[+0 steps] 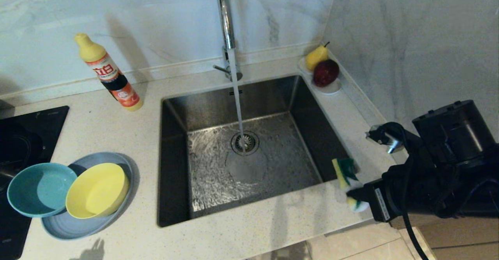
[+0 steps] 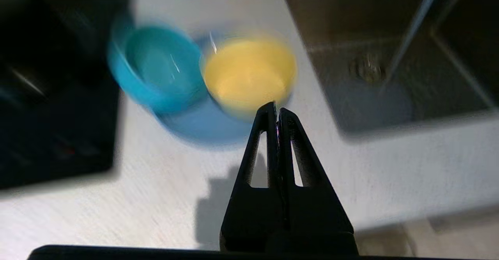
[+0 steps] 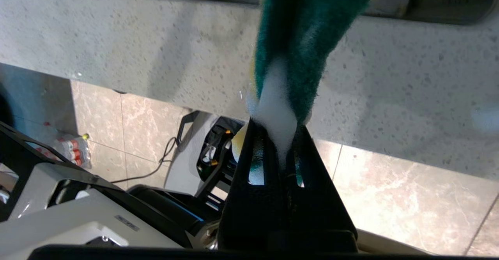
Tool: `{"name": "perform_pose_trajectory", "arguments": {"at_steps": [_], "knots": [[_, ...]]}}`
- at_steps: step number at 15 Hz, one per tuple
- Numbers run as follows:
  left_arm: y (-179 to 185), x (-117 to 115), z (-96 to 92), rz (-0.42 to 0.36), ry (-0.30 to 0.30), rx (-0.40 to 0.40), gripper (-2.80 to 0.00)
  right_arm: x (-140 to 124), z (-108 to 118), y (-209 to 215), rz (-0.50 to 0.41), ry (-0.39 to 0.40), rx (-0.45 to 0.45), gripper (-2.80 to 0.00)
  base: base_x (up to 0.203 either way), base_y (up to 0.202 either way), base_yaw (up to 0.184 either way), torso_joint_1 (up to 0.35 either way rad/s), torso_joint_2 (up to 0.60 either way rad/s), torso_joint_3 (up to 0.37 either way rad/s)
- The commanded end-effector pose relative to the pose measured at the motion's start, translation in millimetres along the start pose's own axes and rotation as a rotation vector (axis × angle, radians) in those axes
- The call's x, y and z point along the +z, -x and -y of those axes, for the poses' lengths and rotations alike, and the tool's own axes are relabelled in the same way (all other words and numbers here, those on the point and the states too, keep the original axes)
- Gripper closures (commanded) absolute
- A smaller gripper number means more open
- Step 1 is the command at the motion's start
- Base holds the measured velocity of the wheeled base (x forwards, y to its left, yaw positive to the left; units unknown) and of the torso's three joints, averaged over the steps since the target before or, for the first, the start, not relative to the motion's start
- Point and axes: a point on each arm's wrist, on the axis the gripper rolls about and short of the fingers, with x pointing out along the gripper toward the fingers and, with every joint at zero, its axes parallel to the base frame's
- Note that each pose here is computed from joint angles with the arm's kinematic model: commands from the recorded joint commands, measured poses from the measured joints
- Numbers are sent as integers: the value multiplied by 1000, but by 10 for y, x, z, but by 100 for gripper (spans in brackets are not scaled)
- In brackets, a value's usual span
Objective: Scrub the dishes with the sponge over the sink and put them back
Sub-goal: Pick up a bowl and the sponge
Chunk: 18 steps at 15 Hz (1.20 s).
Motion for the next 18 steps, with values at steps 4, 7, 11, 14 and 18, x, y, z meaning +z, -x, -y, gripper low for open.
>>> {"name": "perform_pose_trajectory", "arguments": {"at_steps": [4, 7, 11, 14, 18], "knots": [[-210, 1265, -51, 79, -177, 124, 0, 19, 8, 136, 35, 1, 0, 0, 0, 0, 0, 0, 0, 0], [-356, 1713, -70, 62, -404, 209, 0, 25, 3, 130, 36, 4, 0, 0, 0, 0, 0, 0, 0, 0], [-423, 1945, -76, -18, -620, 213, 0, 43, 0, 141, 34, 16, -2, 0, 0, 0, 0, 0, 0, 0], [-496, 1919, -73, -212, -731, 140, 0, 61, -8, 138, 25, 18, -3, 0, 0, 0, 0, 0, 0, 0], [-686, 1744, -60, -396, -763, 67, 0, 52, -15, 72, 6, 23, -2, 0, 0, 0, 0, 0, 0, 0]]}}
